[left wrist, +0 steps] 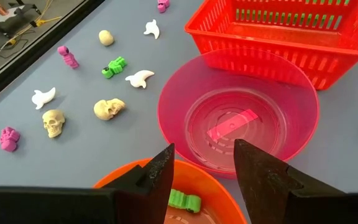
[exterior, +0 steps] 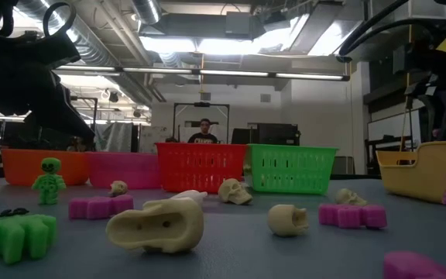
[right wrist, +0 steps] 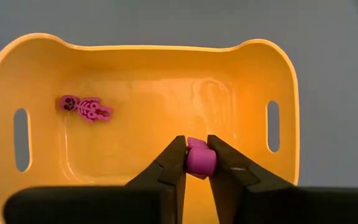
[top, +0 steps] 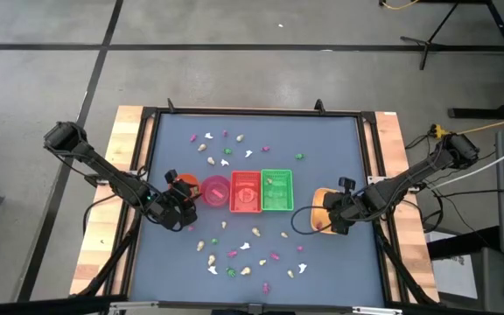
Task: Sort Halloween decoration
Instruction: Put the pink skeleton toy into the yellow bin
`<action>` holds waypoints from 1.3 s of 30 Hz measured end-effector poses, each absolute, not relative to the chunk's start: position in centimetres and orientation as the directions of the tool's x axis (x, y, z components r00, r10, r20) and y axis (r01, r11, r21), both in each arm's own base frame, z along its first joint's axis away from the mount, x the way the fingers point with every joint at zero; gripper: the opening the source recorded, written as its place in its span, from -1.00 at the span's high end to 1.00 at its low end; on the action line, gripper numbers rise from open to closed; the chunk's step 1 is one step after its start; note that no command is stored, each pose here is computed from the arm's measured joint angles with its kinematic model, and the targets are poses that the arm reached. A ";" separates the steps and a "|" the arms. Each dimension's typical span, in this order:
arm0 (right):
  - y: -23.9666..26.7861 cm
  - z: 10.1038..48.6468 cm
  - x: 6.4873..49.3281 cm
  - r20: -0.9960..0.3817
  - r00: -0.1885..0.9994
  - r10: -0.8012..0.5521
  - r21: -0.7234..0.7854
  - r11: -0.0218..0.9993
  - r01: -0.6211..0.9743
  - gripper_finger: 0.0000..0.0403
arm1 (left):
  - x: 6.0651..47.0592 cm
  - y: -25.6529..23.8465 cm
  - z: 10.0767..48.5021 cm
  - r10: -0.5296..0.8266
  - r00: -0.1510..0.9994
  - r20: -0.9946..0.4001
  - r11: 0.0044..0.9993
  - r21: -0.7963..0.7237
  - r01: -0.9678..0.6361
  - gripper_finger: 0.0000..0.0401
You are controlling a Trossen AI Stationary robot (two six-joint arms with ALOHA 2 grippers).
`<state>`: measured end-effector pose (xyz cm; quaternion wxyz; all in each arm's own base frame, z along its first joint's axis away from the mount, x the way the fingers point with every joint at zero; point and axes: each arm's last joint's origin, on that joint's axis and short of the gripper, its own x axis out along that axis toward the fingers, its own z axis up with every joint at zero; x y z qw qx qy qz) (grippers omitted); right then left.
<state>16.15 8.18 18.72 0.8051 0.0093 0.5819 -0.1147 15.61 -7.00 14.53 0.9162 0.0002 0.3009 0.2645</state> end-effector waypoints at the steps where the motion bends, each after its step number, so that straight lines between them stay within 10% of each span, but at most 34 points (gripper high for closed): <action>1: 8.2 18.7 16.2 -0.939 0.297 -0.174 -0.119 0.973 0.196 0.65 | 15.6 -7.0 14.5 0.485 0.679 -0.551 0.860 0.159 -0.485 0.25; 11: 8.2 18.7 16.1 -0.939 0.297 -0.175 -0.119 0.973 0.196 0.25 | 15.6 -7.0 14.5 0.485 0.679 -0.551 0.860 0.159 -0.485 0.25; 24: 8.2 18.7 16.2 -0.938 0.297 -0.176 -0.120 0.973 0.196 0.22 | 16.2 -7.4 15.0 0.455 0.723 -0.519 0.867 0.074 -0.492 0.25; 39: 8.2 18.7 16.2 -0.938 0.298 -0.176 -0.121 0.973 0.196 0.22 | 16.9 -9.8 15.5 -0.067 0.769 -0.635 0.929 -0.321 -0.184 0.25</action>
